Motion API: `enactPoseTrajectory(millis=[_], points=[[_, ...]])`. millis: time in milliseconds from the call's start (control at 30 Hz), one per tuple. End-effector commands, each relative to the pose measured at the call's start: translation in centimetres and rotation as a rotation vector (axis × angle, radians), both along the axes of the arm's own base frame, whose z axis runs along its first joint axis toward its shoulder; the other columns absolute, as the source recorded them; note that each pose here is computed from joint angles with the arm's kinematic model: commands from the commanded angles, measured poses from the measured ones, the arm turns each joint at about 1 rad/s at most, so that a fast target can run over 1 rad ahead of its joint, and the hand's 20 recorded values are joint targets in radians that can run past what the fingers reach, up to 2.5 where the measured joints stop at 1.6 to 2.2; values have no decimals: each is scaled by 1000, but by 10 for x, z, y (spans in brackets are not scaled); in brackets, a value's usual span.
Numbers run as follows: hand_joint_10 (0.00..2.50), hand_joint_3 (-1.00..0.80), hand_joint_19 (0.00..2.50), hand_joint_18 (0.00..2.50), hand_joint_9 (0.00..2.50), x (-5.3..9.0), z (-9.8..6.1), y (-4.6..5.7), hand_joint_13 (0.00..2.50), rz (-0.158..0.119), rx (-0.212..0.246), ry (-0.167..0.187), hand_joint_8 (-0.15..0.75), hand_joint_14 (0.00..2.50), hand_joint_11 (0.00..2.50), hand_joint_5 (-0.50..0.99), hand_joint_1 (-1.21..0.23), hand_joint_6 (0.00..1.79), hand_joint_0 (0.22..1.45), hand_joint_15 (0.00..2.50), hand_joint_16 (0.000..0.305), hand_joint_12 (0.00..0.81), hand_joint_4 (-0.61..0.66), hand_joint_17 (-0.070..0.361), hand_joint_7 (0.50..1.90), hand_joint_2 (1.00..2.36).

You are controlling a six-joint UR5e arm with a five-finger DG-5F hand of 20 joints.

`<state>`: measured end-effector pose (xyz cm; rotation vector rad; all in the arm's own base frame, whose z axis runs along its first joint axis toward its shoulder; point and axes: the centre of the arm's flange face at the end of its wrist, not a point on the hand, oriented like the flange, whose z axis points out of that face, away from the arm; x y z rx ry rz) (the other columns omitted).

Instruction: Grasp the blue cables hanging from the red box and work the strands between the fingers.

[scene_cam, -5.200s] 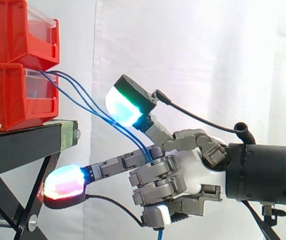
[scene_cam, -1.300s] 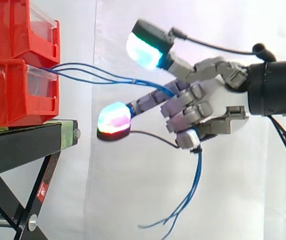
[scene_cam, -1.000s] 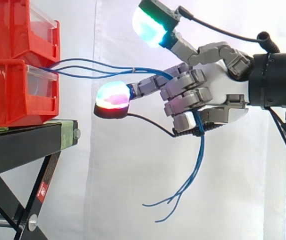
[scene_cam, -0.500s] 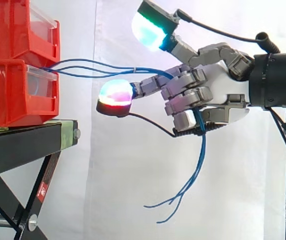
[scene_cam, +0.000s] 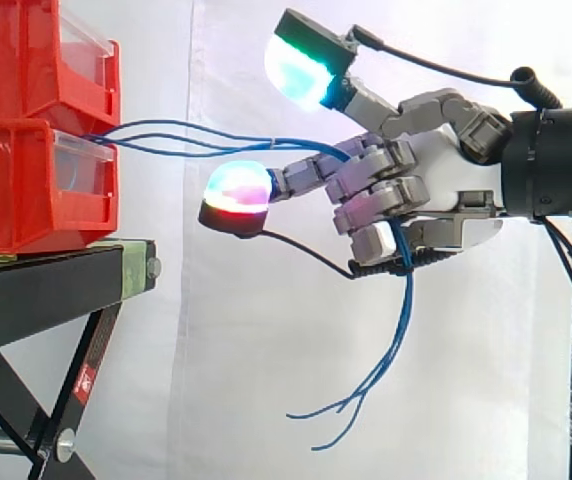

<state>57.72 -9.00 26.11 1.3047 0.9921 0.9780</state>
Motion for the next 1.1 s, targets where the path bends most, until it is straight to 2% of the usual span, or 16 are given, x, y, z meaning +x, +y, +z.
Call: enactPoseTrajectory(millis=[0,167,333,533,833,1067], points=[[2500,-894,583,2500,1742,-2,3,0,1938,0,13,4,478,2500,2500,298,-620,9,803,1600,255,586,293,191,1267,1004],[2500,-883,583,2500,1742,-5,11,-1,1938,-4,12,-2,478,2500,2500,300,-622,9,810,1600,255,586,287,191,1275,1005],[2500,-863,583,2500,1742,-8,12,-5,1938,-27,12,8,478,2500,2500,306,-626,9,820,1600,255,586,279,191,1288,1006],[2500,-857,583,2500,1742,-8,13,-5,1938,-27,12,7,478,2500,2500,315,-630,7,829,1600,255,586,276,191,1307,1007],[2500,-836,583,2500,1742,-10,10,-4,1938,-25,9,29,478,2500,2500,335,-633,3,842,1600,255,586,267,191,1385,1008],[2500,-802,583,2500,1742,-10,11,-4,1938,-25,8,31,478,2500,2500,354,-627,0,852,1600,255,586,263,191,1418,1009]])
